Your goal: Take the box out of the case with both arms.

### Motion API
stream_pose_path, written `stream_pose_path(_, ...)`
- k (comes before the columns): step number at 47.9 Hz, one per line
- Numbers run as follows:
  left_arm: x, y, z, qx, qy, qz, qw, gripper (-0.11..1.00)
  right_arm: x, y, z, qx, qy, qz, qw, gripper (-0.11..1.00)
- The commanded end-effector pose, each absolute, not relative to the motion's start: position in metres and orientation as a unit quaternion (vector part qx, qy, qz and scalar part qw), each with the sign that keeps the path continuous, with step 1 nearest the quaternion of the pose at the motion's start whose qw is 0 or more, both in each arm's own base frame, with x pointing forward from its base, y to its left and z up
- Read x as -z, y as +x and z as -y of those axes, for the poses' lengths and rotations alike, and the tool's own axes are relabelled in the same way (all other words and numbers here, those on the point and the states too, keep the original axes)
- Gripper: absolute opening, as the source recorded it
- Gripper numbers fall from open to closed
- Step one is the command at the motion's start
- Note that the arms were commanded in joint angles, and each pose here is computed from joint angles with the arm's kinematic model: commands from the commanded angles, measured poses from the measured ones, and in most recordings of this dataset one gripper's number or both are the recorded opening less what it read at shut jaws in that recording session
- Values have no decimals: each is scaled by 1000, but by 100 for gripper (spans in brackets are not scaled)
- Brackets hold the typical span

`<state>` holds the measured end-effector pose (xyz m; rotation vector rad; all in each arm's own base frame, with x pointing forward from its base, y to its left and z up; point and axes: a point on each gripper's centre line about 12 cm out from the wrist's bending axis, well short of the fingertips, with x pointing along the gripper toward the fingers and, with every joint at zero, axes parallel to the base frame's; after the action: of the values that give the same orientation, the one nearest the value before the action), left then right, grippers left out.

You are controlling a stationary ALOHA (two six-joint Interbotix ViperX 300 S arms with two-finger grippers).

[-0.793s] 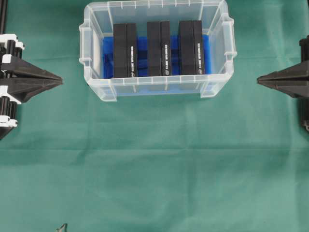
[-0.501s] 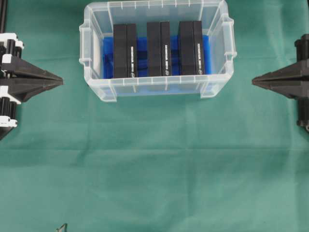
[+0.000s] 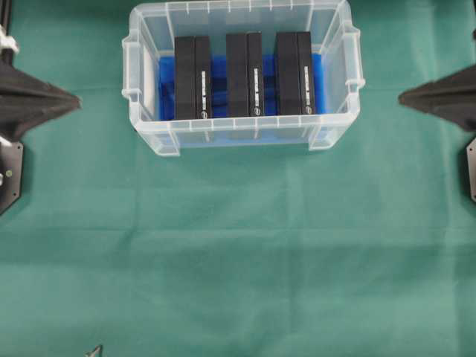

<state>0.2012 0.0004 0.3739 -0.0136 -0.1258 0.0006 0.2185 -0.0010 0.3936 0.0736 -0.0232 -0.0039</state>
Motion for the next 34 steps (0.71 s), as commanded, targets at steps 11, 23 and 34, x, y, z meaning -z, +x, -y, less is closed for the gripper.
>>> stream_pose_path(11,-434,193,-1,-4,-6,41,999,0,-456,218,2,4,41,-5,999,0)
stream_pose_path(23,-432,192,-2,-6,-8,-14,1000,0,-450,218,2,5,49,-32,998,0)
stream_pose_path(34,-428,190,-2,-11,-16,-122,992,0,-426,214,2,19,91,-165,982,0)
